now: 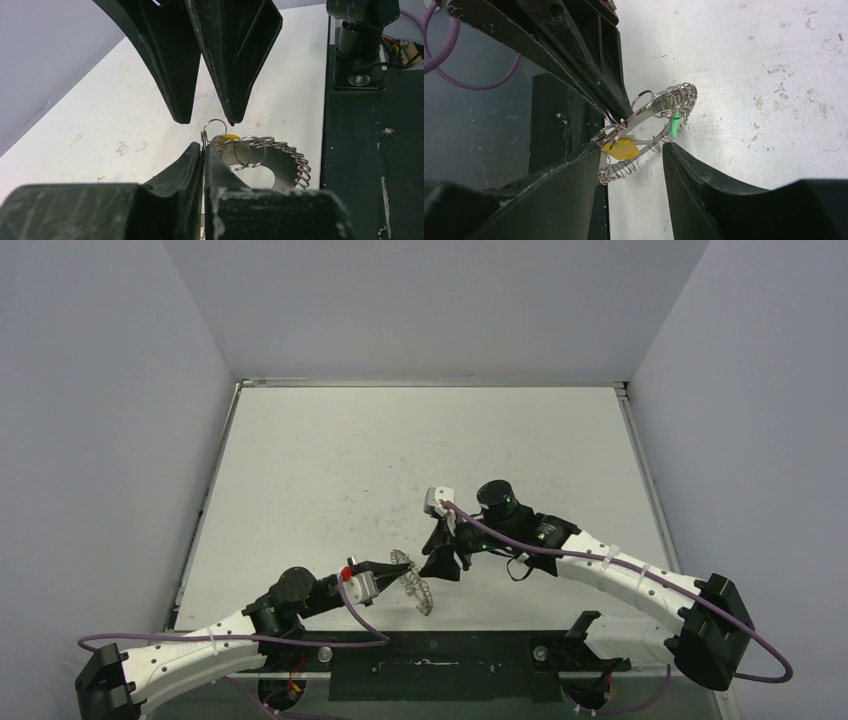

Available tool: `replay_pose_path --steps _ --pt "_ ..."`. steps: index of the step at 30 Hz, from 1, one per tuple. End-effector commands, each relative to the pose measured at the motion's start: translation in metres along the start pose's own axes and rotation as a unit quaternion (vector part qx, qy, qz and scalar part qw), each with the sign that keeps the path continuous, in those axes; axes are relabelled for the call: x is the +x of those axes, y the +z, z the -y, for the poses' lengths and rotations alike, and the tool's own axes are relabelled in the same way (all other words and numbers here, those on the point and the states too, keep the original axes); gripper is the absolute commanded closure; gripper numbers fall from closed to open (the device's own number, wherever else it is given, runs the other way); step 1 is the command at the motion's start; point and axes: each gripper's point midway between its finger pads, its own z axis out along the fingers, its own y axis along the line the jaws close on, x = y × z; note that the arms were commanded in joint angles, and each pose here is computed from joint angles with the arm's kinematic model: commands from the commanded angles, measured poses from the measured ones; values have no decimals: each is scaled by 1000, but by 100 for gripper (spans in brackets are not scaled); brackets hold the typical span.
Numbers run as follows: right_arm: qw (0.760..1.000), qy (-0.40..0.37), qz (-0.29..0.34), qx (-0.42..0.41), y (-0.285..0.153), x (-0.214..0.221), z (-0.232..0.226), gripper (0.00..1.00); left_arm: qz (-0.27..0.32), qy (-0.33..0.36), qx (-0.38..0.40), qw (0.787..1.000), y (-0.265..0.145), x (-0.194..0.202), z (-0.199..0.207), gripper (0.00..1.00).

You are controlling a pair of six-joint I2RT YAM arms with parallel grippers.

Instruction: Put the keys on the keyring

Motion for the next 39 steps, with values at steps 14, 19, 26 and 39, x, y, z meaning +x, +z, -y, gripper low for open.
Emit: replay_pose_path --steps 14,19,26,39 --pt "998 -17 15 -50 8 -11 -8 85 35 2 -8 999 3 -21 -5 100" --pt "998 -20 11 -52 9 -8 -8 100 37 3 -9 999 3 -21 -5 100" --pt "999 -9 -8 -48 17 4 0 100 45 6 -8 999 3 -24 -5 100" --pt "999 -21 4 -37 20 -1 6 85 42 9 0 999 3 -21 -2 100"
